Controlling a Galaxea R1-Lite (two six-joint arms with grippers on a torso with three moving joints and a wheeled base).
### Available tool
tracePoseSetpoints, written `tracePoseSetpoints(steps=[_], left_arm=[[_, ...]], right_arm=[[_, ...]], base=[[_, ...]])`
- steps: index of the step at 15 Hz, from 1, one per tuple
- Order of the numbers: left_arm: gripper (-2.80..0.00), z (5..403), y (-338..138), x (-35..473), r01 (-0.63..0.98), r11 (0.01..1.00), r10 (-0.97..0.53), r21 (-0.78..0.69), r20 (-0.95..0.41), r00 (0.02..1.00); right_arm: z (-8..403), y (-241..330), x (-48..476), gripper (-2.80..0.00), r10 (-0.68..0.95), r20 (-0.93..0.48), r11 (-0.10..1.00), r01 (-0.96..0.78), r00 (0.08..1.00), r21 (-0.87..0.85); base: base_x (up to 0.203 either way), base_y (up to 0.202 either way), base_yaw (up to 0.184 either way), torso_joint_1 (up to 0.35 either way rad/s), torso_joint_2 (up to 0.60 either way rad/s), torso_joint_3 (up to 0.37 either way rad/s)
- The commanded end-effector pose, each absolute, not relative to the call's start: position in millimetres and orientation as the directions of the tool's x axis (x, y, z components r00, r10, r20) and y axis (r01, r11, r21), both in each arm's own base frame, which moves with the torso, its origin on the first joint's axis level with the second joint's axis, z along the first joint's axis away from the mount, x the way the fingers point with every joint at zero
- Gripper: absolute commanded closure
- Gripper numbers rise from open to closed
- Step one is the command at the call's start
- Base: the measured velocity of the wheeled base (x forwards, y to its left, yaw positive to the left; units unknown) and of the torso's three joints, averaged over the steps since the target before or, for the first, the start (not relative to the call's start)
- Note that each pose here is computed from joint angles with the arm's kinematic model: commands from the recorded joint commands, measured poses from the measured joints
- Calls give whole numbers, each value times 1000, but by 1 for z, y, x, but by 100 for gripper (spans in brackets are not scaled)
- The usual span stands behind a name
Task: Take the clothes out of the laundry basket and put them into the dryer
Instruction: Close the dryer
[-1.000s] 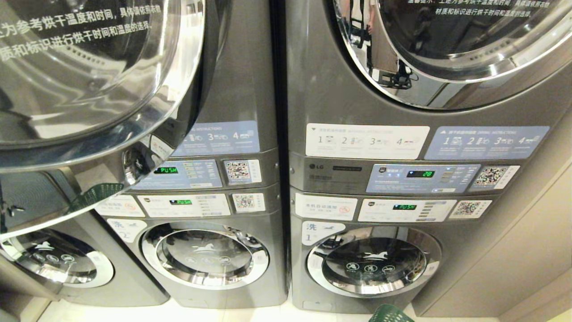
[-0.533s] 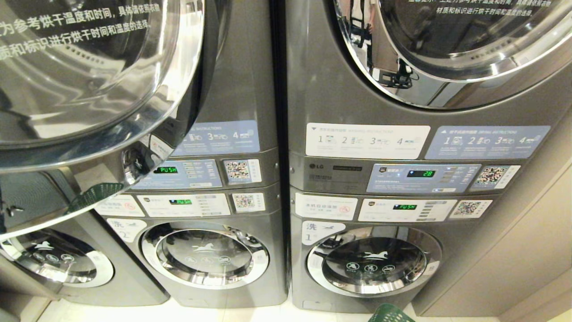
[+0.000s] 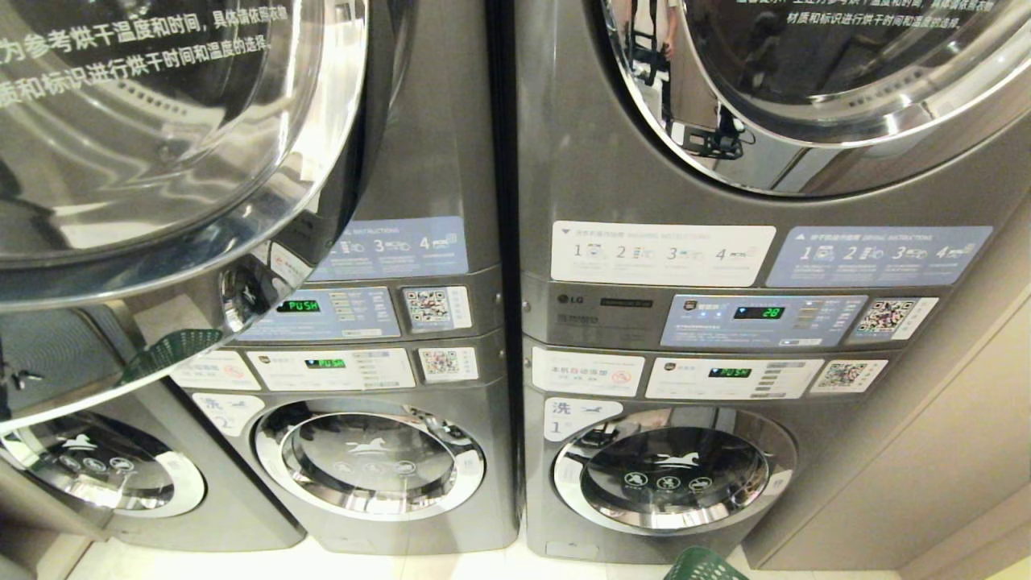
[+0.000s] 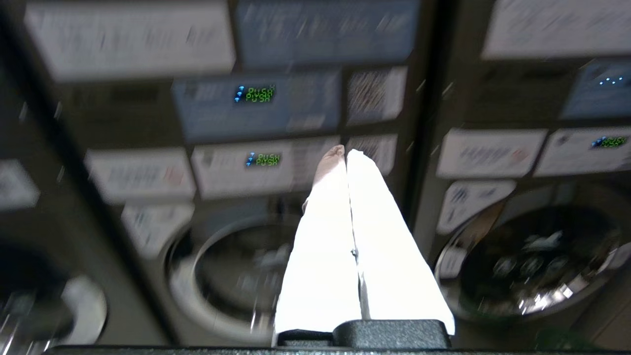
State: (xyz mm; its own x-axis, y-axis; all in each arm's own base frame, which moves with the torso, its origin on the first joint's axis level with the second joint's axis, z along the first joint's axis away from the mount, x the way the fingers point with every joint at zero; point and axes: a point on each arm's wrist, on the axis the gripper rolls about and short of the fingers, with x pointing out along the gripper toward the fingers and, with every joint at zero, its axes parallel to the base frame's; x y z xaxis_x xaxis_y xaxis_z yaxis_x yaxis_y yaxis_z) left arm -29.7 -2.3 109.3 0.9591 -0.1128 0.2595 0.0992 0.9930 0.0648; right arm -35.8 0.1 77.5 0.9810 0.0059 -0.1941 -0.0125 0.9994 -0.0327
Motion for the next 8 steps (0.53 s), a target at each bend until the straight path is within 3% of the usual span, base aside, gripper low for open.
tracePoseSetpoints(steps=[1,4,6,8], left_arm=[[0,135,-7,-42,271,949,-313,160,386,868],[0,171,-14,-71,563,768,-641,307,364,676],[0,186,-16,-82,651,702,-711,287,329,622],[0,202,-16,-75,667,702,-711,250,307,633]], right_arm=[[77,0,-36,0,11,-195,999,-18,981,-36],[78,0,-36,0,15,-199,999,-25,980,-45],[78,0,-36,0,15,-201,999,-25,979,-45],[78,0,-36,0,15,-199,999,-25,980,-45]], base=[[0,0,0,0,0,0],[0,0,0,0,0,0],[0,0,0,0,0,0],[0,0,0,0,0,0]])
